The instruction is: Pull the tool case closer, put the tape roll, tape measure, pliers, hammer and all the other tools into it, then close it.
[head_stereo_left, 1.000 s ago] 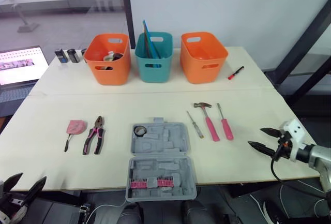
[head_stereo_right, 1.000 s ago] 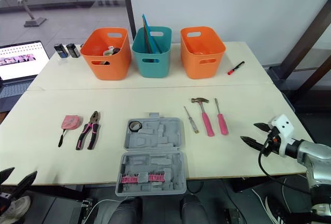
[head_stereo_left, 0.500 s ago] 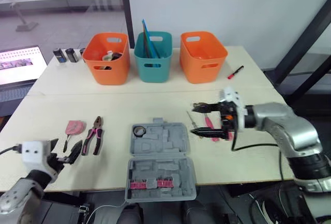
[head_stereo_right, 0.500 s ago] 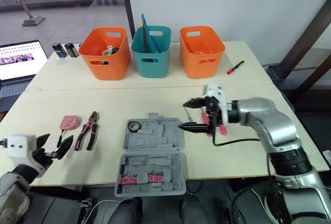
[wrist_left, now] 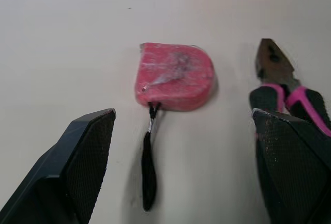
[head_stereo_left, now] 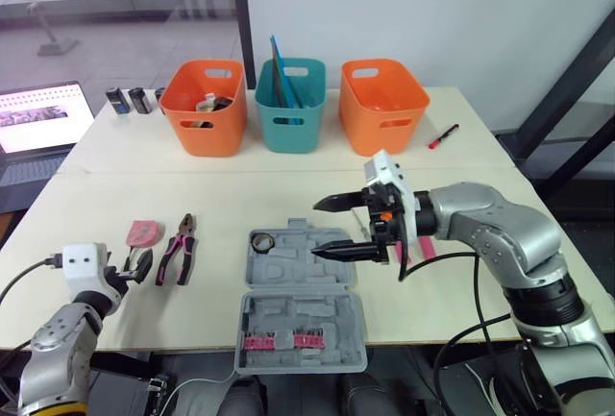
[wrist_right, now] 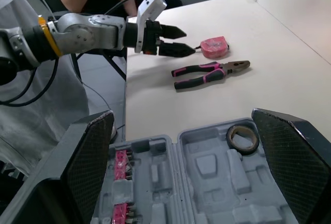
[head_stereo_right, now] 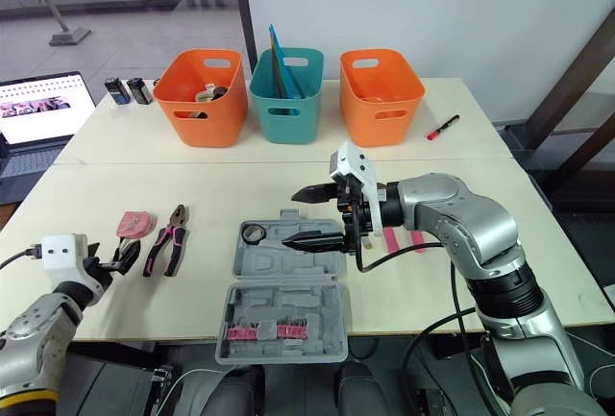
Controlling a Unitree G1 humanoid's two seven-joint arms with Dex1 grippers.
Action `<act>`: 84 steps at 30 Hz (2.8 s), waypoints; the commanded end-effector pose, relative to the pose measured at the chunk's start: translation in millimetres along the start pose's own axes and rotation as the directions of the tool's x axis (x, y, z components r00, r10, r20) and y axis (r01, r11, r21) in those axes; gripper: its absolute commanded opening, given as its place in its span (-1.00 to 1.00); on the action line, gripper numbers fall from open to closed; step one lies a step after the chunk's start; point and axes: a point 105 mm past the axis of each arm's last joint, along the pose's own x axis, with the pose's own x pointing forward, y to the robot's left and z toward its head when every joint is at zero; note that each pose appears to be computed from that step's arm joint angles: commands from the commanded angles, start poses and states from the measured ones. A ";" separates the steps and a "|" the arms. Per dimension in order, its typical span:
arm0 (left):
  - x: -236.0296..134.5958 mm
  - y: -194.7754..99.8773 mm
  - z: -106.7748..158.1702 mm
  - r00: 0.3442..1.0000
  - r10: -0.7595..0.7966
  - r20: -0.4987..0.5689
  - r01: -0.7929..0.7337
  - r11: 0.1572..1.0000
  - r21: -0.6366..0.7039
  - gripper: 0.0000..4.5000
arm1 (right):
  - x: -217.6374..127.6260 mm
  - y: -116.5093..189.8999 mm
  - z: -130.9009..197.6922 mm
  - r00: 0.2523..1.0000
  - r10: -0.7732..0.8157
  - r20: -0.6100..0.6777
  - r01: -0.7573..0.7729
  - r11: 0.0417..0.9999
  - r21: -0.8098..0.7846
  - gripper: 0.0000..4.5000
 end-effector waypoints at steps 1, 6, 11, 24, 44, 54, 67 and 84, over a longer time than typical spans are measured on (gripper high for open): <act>6.7 6.8 -1.6 1.000 -0.002 -0.004 0.002 0.999 0.049 0.97 | 2.3 3.4 6.2 1.000 0.003 0.004 -0.002 0.999 -0.044 1.00; 15.9 11.0 -13.6 0.999 -0.016 -0.033 0.017 1.000 0.023 0.97 | 2.4 1.6 2.2 1.000 -0.008 -0.008 0.008 0.999 -0.032 1.00; 24.0 12.4 -17.5 0.999 -0.028 -0.034 0.028 1.000 -0.001 0.16 | 0.2 0.6 -5.5 0.999 -0.014 -0.037 0.013 1.000 -0.018 1.00; 9.3 4.1 -27.0 0.999 -0.043 -0.016 0.042 0.999 -0.031 -0.99 | 4.9 0.2 -21.2 0.994 0.014 -0.106 -0.013 1.000 0.002 1.00; -127.2 -17.0 -73.0 0.982 0.034 -0.187 -0.050 0.995 -0.081 -0.99 | 24.4 3.3 -24.6 0.984 0.131 -0.118 -0.132 0.991 -0.001 1.00; -133.7 -6.6 -60.6 0.982 0.012 -0.188 -0.015 1.000 -0.012 -0.99 | 31.2 0.9 -22.6 0.981 0.152 -0.120 -0.156 0.987 -0.026 1.00; -148.5 8.6 -7.1 0.965 -0.231 -0.121 0.246 0.962 0.123 0.97 | 27.7 5.5 -8.6 0.975 0.203 -0.088 -0.208 0.977 -0.052 1.00; -101.9 12.0 7.1 0.552 -0.630 -0.547 0.833 0.394 0.387 0.97 | 27.0 3.6 -2.6 0.989 0.135 -0.052 -0.139 0.987 -0.086 1.00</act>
